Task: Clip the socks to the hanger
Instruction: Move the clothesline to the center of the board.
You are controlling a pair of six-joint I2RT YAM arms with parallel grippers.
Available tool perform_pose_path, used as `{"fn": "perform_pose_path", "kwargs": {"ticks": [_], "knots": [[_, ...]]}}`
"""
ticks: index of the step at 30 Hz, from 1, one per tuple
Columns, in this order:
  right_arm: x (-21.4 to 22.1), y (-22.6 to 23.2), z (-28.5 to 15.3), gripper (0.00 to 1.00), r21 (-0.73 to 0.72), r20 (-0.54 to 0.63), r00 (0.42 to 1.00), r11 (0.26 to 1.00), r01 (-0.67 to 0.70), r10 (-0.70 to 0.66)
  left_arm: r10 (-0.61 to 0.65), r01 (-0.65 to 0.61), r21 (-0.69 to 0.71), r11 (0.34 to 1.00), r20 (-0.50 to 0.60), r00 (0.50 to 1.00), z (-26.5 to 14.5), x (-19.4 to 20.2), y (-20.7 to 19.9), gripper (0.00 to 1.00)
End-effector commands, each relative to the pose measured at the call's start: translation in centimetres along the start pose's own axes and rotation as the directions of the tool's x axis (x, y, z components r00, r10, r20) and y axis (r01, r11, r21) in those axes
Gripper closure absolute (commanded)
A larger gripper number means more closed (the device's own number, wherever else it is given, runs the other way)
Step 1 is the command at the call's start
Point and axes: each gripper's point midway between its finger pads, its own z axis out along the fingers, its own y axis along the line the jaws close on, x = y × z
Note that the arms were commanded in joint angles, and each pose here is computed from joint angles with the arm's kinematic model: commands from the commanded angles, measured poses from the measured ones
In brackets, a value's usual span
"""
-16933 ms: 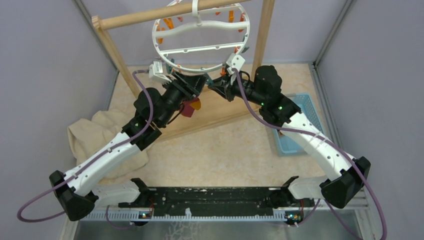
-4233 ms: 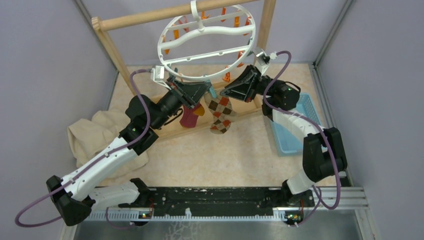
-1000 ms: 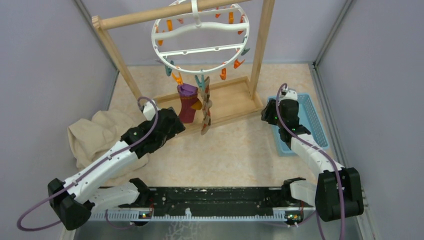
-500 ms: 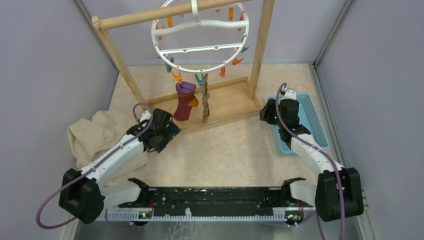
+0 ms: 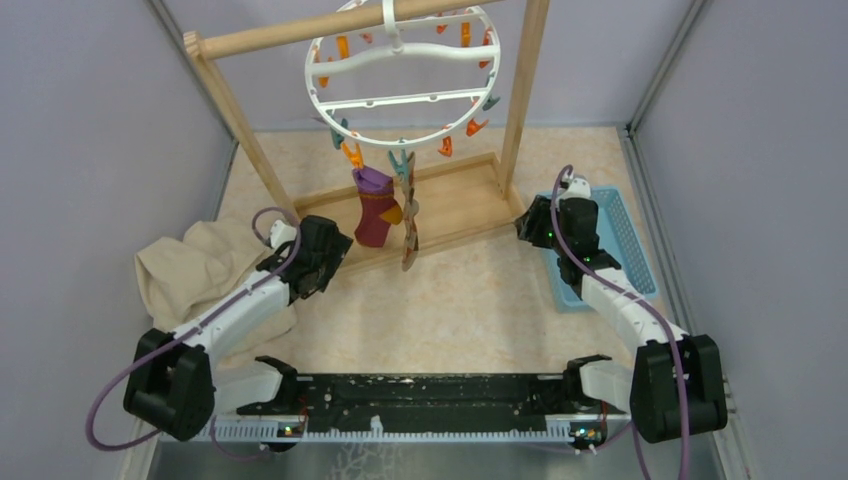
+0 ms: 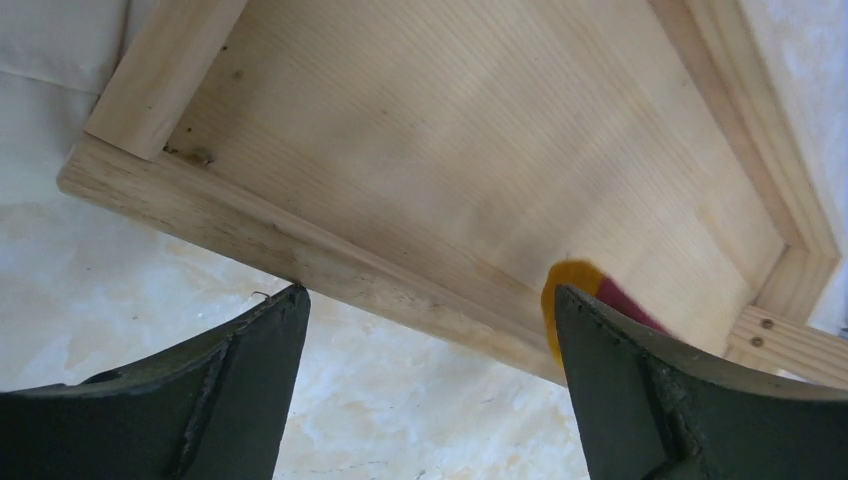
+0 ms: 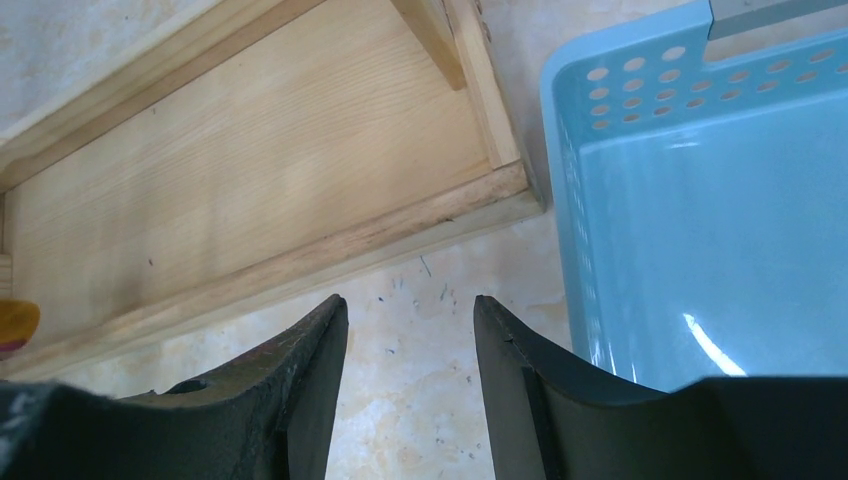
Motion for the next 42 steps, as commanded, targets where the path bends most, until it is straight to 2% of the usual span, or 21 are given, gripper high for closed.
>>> {"fn": "perform_pose_path", "kwargs": {"ticks": [1,6,10,17,24,29,36,42], "knots": [[-0.8,0.3,0.2,0.5,-0.019,0.039,0.999,1.0,-0.009,0.01,-0.037,0.037,0.012,0.999,0.019,0.999,1.3,-0.7,-2.0,0.04],[-0.6,0.0,0.2,0.5,-0.011,0.036,0.999,1.0,-0.005,0.006,-0.042,0.041,-0.022,0.999,-0.019,0.999,2.1,0.2,-1.2,0.04],[-0.5,0.2,0.4,0.5,-0.022,0.033,0.999,1.0,-0.006,0.007,-0.048,0.048,-0.012,0.999,0.011,0.999,2.7,-0.3,-0.6,0.03],[-0.2,0.1,0.6,0.5,-0.021,0.025,1.0,1.0,-0.012,0.012,-0.04,0.034,0.119,0.992,0.048,0.998,5.0,-2.2,-2.9,0.05],[-0.3,0.0,0.2,0.51,-0.012,0.034,0.999,1.0,-0.007,0.008,0.007,-0.012,0.085,0.996,0.058,0.998,8.6,-3.4,-4.7,0.03],[-0.4,-0.1,0.2,0.51,-0.01,0.032,0.999,1.0,-0.005,0.005,0.075,-0.085,0.152,0.985,0.067,0.995,10.1,-4.2,-8.3,0.01],[-0.4,-0.1,-0.2,0.51,-0.005,0.035,0.999,1.0,-0.001,0.002,0.138,-0.156,0.199,0.968,0.101,0.985,7.4,-5.5,-9.2,0.01],[0.2,0.2,-0.2,0.51,-0.032,0.024,1.0,0.999,-0.015,0.016,0.224,-0.257,0.233,0.938,0.158,0.962,2.9,-6.8,-8.6,0.01]]}}
